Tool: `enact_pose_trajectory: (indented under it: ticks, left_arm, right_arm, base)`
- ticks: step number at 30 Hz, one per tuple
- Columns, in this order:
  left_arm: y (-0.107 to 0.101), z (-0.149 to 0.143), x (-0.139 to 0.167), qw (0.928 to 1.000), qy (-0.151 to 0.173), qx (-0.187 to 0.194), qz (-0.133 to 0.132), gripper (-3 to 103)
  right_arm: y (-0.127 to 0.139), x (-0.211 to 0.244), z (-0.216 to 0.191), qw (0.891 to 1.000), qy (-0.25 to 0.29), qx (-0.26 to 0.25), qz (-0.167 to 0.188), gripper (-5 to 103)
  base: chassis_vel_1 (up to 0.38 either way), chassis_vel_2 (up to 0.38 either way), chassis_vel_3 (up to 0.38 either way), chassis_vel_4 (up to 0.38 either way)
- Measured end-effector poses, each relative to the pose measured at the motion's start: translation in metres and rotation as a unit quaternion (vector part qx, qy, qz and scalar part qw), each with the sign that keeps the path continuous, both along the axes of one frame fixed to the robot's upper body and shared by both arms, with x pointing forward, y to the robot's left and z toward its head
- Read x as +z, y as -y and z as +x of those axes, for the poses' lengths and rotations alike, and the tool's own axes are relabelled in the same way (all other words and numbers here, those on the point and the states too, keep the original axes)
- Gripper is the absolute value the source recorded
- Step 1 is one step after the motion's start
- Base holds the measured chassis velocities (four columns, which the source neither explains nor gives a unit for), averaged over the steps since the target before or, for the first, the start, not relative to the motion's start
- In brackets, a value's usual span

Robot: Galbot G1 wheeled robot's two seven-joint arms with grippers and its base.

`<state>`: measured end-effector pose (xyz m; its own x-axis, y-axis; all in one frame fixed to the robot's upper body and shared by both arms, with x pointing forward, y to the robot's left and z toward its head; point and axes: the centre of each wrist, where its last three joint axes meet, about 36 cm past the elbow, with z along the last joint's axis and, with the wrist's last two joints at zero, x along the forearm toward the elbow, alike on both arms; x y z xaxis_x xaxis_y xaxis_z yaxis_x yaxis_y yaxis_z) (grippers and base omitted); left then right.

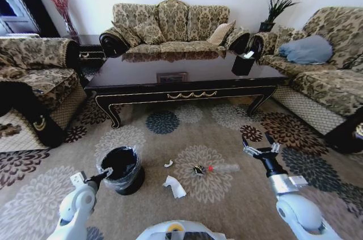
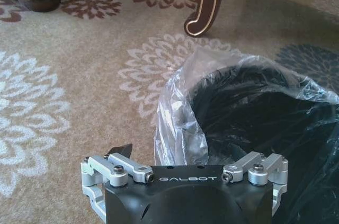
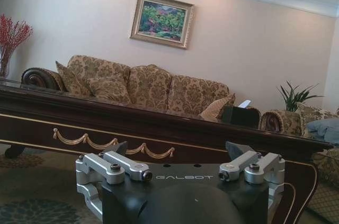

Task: Move to the front of the table and pick up the trash from the floor, then place it into the trash bin.

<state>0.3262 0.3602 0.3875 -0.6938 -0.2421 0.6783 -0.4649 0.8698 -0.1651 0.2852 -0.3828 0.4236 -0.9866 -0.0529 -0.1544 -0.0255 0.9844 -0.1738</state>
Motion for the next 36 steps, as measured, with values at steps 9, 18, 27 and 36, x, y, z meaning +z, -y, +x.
enact_pose_trajectory:
  ticks: [9,18,27,36]
  left_arm:
    - [0.000,0.001,-0.010,0.9999,-0.012,0.002,0.002,93]
    - [0.000,-0.002,-0.014,0.9999,-0.013,0.006,0.005,60]
    - [0.002,-0.008,-0.016,0.9997,-0.015,0.010,0.016,27]
    - [-0.005,-0.016,-0.009,0.9995,-0.013,0.015,0.026,2]
  right_arm:
    - [0.002,-0.003,0.001,1.000,-0.001,-0.002,0.000,100]
    - [0.000,-0.004,0.002,1.000,0.000,0.001,0.000,100]
    - [0.000,-0.005,0.000,1.000,0.000,0.002,-0.002,100]
    - [0.000,-0.007,0.001,1.000,0.000,0.004,-0.005,100]
  base:
    - [0.000,0.000,0.000,0.000]
    - [0.000,0.000,0.000,0.000]
    - [0.000,0.000,0.000,0.000]
    - [0.000,0.000,0.000,0.000]
